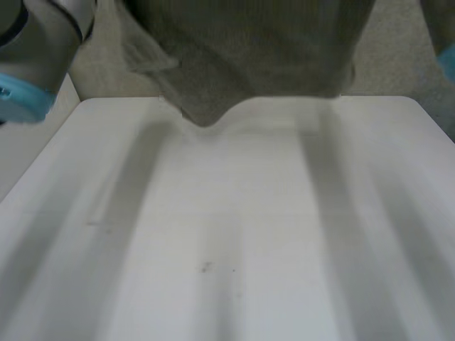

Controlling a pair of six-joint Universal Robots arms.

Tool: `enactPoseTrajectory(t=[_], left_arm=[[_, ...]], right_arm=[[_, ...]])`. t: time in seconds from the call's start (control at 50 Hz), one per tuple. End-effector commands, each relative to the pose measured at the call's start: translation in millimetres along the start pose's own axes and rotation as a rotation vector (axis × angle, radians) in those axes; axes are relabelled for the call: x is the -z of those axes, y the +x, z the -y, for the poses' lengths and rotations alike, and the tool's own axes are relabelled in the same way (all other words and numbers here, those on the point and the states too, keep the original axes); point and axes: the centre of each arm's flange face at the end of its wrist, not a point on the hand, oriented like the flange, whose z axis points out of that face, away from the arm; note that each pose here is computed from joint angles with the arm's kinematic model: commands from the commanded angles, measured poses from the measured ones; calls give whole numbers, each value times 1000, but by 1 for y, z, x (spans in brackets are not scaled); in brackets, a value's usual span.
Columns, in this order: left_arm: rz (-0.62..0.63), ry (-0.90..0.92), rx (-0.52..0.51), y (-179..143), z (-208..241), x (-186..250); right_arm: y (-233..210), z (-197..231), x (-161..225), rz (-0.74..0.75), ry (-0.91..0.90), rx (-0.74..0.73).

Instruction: Fold the towel.

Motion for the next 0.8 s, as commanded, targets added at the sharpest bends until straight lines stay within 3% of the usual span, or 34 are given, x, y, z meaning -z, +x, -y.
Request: enactPoseTrajectory(t=[0.02, 0.18, 0.4, 0.64, 0.8], left_arm=[[-128, -526, 13, 22, -105, 72], [-241, -717, -70, 39, -179, 123], [-243, -651, -84, 50, -211, 137], [-246, -662, -80, 53, -216, 144], [-225, -622, -88, 55, -224, 149]], right_arm=[[-59, -89, 63, 440, -485, -16], [-91, -152, 114, 576, -623, -15], [-110, -184, 166, 650, -697, 31], [-97, -181, 168, 564, -636, 19], [-82, -186, 165, 479, -669, -75]])
